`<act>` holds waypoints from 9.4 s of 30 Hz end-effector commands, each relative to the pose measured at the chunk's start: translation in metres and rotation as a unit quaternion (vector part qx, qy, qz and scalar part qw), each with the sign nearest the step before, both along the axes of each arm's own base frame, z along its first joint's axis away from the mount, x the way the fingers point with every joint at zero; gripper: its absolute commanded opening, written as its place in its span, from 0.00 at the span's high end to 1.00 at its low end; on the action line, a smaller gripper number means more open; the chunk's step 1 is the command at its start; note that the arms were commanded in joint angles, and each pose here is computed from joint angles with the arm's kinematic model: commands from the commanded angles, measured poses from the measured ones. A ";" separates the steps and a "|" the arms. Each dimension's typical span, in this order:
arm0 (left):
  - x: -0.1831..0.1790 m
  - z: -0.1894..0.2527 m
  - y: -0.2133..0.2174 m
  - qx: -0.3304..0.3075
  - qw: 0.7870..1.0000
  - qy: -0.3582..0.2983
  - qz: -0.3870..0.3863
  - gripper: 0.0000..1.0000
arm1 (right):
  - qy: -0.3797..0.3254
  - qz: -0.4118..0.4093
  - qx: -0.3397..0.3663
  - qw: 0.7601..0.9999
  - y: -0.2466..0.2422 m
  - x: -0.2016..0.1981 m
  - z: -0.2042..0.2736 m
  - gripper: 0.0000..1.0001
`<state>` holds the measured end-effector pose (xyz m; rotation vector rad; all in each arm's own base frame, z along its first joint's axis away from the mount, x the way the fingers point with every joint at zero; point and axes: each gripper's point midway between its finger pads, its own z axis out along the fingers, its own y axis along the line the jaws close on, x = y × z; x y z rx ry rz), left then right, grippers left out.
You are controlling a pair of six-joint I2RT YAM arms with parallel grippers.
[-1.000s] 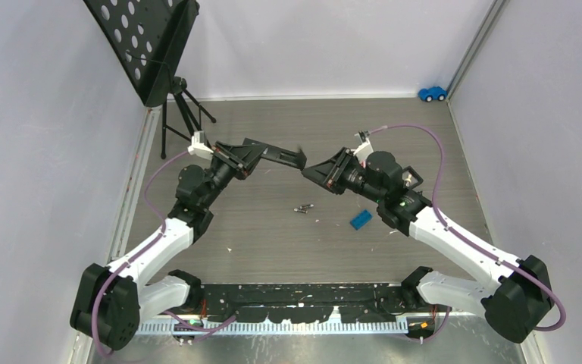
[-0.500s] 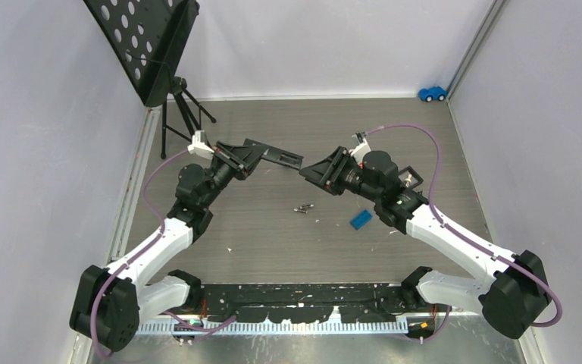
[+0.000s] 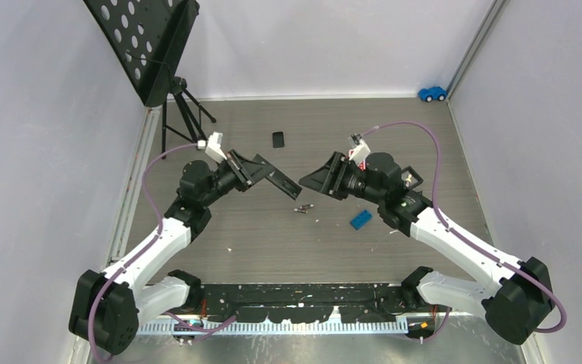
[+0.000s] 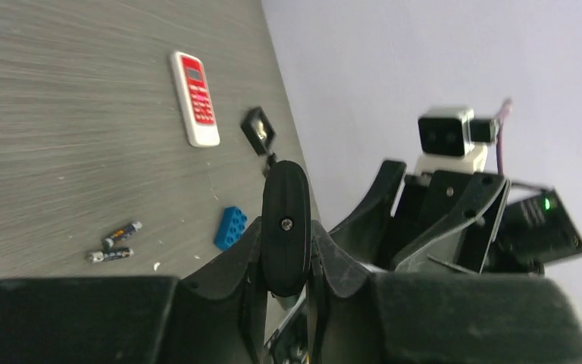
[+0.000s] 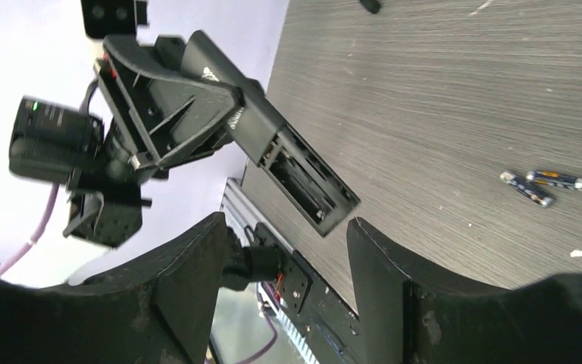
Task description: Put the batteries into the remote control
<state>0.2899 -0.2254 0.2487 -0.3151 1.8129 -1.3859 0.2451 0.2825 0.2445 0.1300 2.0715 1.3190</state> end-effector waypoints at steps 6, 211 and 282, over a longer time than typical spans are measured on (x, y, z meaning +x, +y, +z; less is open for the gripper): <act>-0.071 0.067 -0.033 0.028 0.953 -0.164 -0.251 1.00 | -0.097 0.187 0.030 0.977 0.019 -0.053 0.034 0.32; -0.082 0.101 -0.018 -0.069 0.977 -0.094 -0.179 1.00 | -0.198 0.007 -0.167 0.966 0.050 -0.084 0.105 0.40; -0.063 0.148 -0.014 -0.167 0.973 -0.085 -0.137 1.00 | 0.029 -0.102 0.188 0.976 0.067 -0.040 0.133 0.26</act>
